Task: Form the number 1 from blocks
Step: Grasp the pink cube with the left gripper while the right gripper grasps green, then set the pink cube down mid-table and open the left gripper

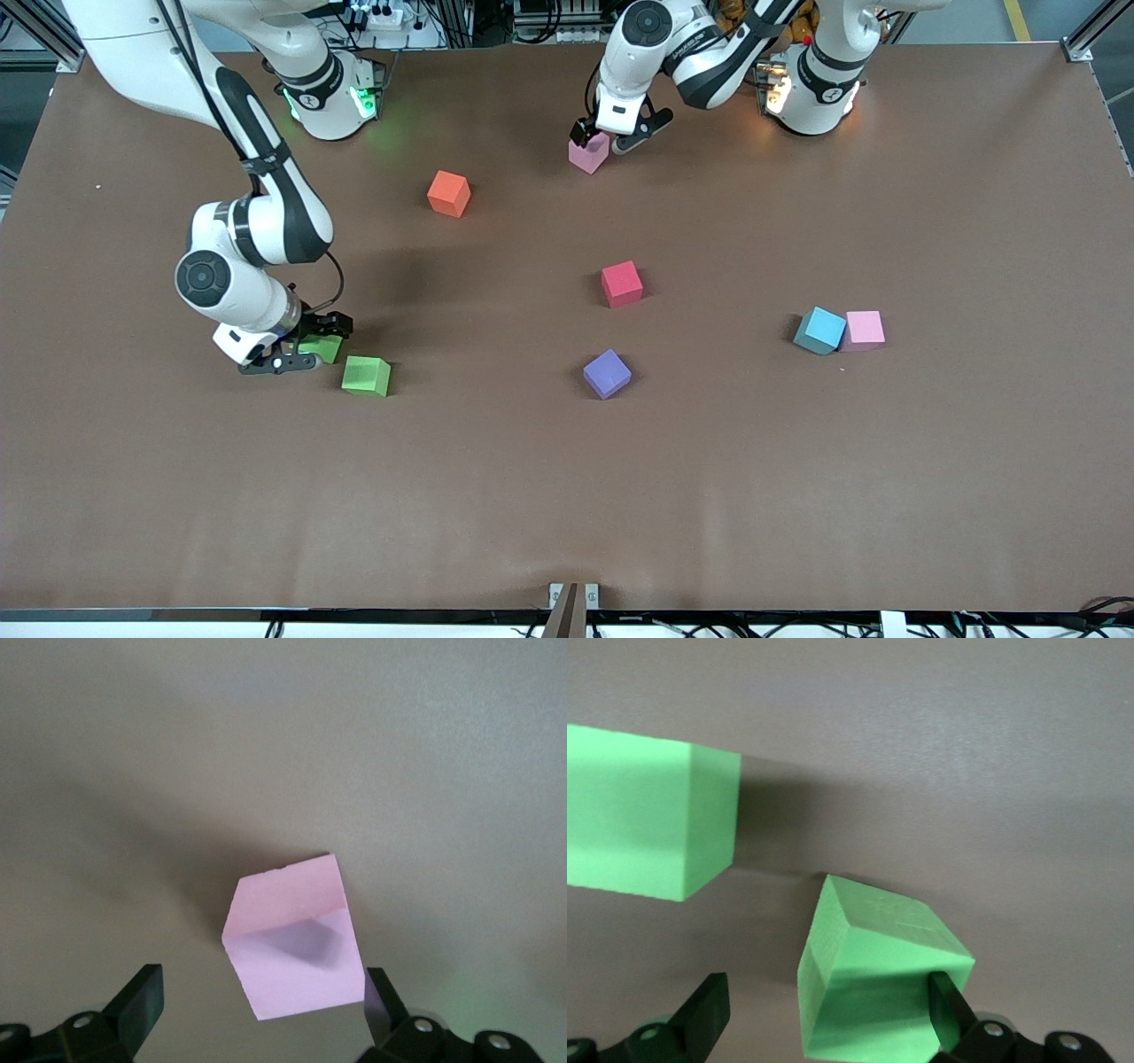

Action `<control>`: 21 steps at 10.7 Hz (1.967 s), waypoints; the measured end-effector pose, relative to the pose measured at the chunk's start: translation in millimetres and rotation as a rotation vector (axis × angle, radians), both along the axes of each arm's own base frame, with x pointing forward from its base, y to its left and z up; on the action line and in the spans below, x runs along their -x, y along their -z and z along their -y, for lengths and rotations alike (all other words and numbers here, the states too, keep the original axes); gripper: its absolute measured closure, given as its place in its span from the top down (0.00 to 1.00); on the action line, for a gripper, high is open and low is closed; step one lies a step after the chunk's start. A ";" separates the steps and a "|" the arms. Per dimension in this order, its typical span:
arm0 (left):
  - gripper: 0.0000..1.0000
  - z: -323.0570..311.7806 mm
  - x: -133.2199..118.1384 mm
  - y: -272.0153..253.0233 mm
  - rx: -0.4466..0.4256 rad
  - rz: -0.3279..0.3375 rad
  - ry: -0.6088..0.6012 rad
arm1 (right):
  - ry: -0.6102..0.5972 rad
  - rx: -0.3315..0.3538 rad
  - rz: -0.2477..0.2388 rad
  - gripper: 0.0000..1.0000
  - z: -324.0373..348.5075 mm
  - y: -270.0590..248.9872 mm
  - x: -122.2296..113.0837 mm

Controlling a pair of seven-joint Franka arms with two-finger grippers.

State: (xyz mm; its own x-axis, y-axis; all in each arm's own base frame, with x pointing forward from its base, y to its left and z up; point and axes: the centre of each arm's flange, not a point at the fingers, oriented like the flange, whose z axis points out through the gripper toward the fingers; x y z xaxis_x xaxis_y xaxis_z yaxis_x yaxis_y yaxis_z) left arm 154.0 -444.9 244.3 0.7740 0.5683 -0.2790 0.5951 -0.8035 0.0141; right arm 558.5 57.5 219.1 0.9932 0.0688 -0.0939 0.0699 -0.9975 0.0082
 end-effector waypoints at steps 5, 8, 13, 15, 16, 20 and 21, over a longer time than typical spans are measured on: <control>1.00 5.9 -1.2 9.4 0.007 -0.020 -0.008 | 0.030 0.001 -0.010 1.00 17.1 1.5 0.4; 1.00 7.2 -13.1 9.5 0.014 -0.024 -0.030 | 0.029 0.001 -0.013 1.00 16.5 2.7 1.6; 1.00 8.4 -11.9 25.5 0.012 -0.050 -0.039 | 0.030 0.003 -0.031 1.00 17.7 10.5 9.6; 0.96 8.8 -18.1 28.4 0.013 -0.058 -0.052 | 0.033 0.003 -0.031 1.00 19.3 10.6 9.7; 0.88 9.4 -17.9 31.0 0.013 -0.064 -0.054 | 0.035 0.004 -0.031 1.00 20.6 11.0 9.8; 0.62 17.8 -15.2 32.3 0.027 -0.043 -0.012 | 0.047 0.006 -0.042 1.00 27.3 17.1 14.0; 0.59 22.4 -13.9 29.6 0.036 -0.013 0.038 | 0.050 0.007 -0.045 1.00 29.5 18.6 14.7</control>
State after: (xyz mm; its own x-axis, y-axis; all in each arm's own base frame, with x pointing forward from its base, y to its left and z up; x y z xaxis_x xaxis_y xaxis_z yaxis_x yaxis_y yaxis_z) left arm 167.9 -467.4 214.7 0.7908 0.5280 -0.3095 0.5646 -0.8246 0.0358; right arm 543.8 28.0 200.5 0.9902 0.0180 -0.1387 0.0200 -0.9997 0.0127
